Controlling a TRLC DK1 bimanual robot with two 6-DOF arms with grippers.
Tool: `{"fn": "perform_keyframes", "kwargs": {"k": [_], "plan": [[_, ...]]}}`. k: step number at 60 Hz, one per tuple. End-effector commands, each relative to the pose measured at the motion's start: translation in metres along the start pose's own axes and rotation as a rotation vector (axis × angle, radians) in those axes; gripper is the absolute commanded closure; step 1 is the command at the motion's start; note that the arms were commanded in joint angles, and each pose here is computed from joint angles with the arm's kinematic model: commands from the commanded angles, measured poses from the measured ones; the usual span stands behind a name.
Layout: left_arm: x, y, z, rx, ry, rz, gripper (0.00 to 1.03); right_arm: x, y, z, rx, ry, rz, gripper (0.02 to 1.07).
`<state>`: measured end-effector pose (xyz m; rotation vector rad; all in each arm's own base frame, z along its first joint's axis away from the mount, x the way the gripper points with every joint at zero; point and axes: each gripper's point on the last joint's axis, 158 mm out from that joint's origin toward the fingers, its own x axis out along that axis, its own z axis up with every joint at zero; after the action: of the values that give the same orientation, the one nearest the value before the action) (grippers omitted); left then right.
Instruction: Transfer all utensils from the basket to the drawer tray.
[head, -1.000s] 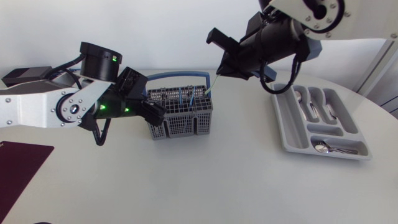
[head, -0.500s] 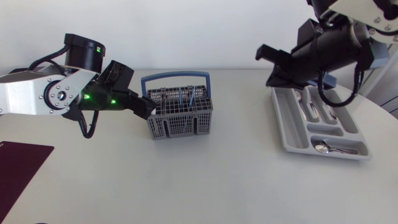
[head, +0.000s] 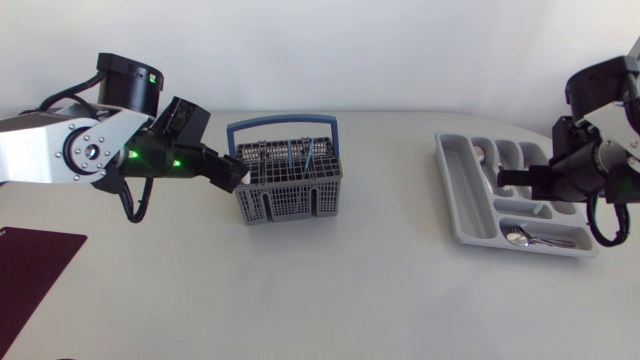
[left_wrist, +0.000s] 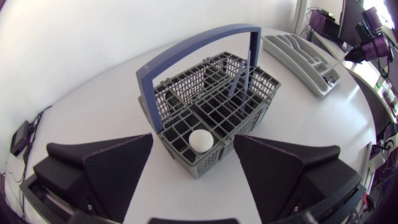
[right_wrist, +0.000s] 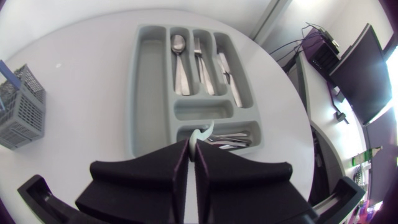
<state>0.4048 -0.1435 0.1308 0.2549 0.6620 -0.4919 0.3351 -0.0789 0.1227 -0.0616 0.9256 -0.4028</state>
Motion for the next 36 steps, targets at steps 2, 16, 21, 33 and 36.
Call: {"fn": "perform_keyframes", "kwargs": {"k": [2, 16, 21, 33, 36], "plan": [[-0.006, 0.000, 0.002, -0.012, -0.009, -0.002, 0.12, 0.020, -0.021, -0.017, -0.056, 0.027, -0.060, 1.01], [-0.007, -0.002, 0.003, -0.008, -0.012, -0.004, 0.12, 0.065, -0.050, -0.032, -0.056, 0.074, -0.138, 1.01], [-0.006, -0.001, 0.002, -0.011, -0.010, -0.002, 0.12, 0.078, -0.057, -0.037, -0.045, 0.100, -0.154, 1.01], [-0.005, 0.000, 0.001, -0.013, -0.007, -0.001, 0.12, 0.095, -0.062, -0.047, -0.039, 0.131, -0.177, 1.00], [-0.004, 0.001, 0.000, -0.014, -0.004, -0.002, 0.12, 0.099, -0.062, -0.047, -0.034, 0.135, -0.179, 0.99]]}}
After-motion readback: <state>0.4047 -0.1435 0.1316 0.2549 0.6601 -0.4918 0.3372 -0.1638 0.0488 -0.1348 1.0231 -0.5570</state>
